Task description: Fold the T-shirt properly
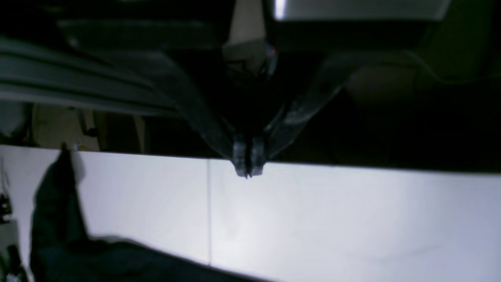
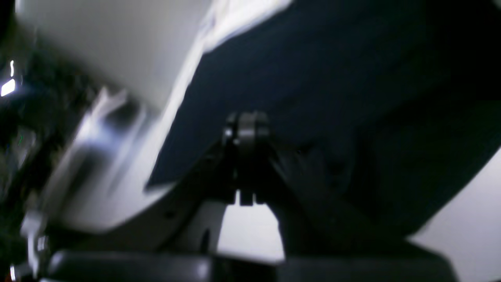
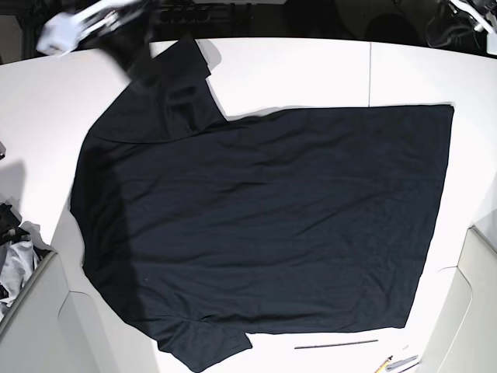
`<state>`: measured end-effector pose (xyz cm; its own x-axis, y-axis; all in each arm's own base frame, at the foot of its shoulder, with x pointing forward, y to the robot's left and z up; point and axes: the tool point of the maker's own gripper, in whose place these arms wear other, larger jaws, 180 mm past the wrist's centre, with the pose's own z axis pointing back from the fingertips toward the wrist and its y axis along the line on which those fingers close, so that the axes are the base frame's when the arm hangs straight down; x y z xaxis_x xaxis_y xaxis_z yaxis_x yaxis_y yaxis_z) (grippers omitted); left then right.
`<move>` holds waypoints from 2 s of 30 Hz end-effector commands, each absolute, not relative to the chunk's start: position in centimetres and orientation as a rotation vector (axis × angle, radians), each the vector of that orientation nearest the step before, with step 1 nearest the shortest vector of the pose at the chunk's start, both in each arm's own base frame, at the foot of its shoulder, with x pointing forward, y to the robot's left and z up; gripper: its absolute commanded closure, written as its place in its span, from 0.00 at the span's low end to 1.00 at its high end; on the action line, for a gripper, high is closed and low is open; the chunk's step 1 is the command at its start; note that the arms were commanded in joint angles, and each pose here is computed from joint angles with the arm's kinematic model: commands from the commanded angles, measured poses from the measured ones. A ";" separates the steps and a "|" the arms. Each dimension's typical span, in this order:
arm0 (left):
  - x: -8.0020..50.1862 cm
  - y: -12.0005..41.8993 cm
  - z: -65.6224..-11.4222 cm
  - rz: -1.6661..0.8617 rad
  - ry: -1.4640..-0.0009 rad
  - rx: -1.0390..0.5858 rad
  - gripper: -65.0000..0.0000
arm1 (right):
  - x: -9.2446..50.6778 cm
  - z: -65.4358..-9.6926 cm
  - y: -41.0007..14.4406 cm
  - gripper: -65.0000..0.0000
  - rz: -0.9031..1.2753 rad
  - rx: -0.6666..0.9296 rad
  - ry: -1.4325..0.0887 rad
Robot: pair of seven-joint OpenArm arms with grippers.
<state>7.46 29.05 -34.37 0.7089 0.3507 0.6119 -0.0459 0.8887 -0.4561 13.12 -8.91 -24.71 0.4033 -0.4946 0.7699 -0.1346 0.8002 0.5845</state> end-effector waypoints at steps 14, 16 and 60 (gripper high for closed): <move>9.9 31.0 -31.2 0.254 -0.879 -0.428 1.00 | 18.2 -18.5 -24.0 1.00 -0.444 0.295 -1.523; 10.4 30.8 -31.2 0.243 -0.882 -0.434 1.00 | 18.3 -18.8 -26.2 1.00 -0.495 0.247 -1.554; 15.6 30.4 -29.5 0.180 -0.993 -0.475 1.00 | 27.1 -36.6 -28.3 0.46 -0.765 0.302 -1.220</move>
